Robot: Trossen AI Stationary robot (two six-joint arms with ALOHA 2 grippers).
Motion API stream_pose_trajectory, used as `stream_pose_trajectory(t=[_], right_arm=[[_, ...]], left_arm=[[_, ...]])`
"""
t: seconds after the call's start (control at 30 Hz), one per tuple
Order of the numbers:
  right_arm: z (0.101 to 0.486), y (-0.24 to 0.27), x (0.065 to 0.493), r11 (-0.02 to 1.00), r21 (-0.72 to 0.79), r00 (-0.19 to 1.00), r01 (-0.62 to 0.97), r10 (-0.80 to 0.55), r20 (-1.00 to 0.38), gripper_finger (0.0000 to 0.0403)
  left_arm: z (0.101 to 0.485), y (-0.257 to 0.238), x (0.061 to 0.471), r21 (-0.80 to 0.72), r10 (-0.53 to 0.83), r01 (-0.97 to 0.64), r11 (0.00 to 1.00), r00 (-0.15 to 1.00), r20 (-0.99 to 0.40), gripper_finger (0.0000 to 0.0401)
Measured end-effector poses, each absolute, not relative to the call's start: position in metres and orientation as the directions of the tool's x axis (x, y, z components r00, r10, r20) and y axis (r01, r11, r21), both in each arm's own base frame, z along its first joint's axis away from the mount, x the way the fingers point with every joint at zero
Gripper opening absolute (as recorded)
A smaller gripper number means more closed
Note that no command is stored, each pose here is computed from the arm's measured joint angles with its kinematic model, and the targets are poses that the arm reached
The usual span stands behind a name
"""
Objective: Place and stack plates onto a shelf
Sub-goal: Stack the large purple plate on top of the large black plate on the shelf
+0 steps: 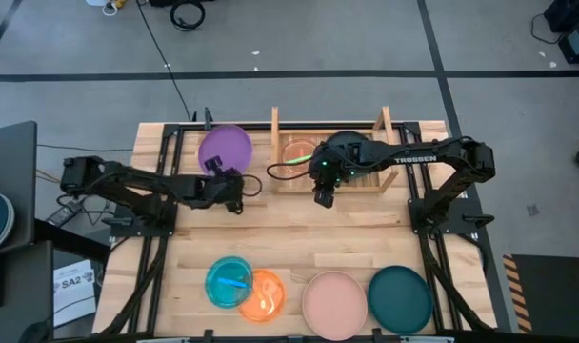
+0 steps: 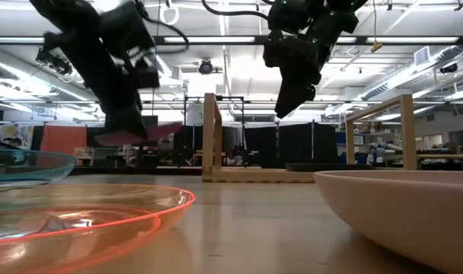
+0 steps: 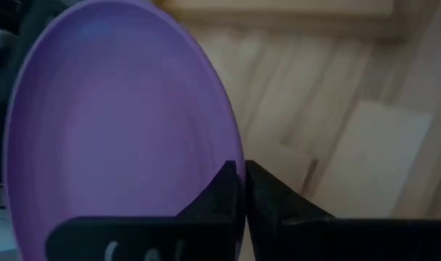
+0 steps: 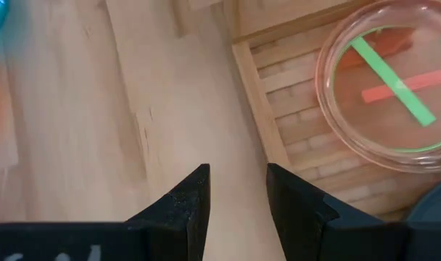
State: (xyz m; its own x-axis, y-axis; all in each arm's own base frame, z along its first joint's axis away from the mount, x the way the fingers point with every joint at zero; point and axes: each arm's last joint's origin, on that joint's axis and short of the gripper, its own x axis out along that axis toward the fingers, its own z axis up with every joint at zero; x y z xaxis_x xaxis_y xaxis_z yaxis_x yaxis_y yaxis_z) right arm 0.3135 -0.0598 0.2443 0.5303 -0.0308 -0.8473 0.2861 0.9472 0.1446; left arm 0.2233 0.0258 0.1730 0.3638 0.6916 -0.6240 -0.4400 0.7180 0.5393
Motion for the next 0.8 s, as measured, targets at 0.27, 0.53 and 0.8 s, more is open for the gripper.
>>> stream_pose_trajectory(t=[0.27,0.53,0.8], right_arm=[[0.251,-0.069,0.321,0.892,0.233,0.621,0.387,-0.065,-0.781,0.0141],[0.276,-0.092,0.338,0.840,0.373,0.836,0.394,-0.159,-0.525,0.0141],[0.311,-0.109,0.346,0.862,0.420,0.958,0.283,-0.231,-0.171,0.0141]], left_arm=[[0.202,0.002,0.216,0.606,0.782,-0.497,0.621,0.450,-0.432,0.0016],[0.216,-0.021,0.214,0.738,0.782,-0.375,0.561,0.532,-0.324,0.0016],[0.218,-0.031,0.215,0.850,0.766,-0.205,0.485,0.569,-0.300,0.0016]])
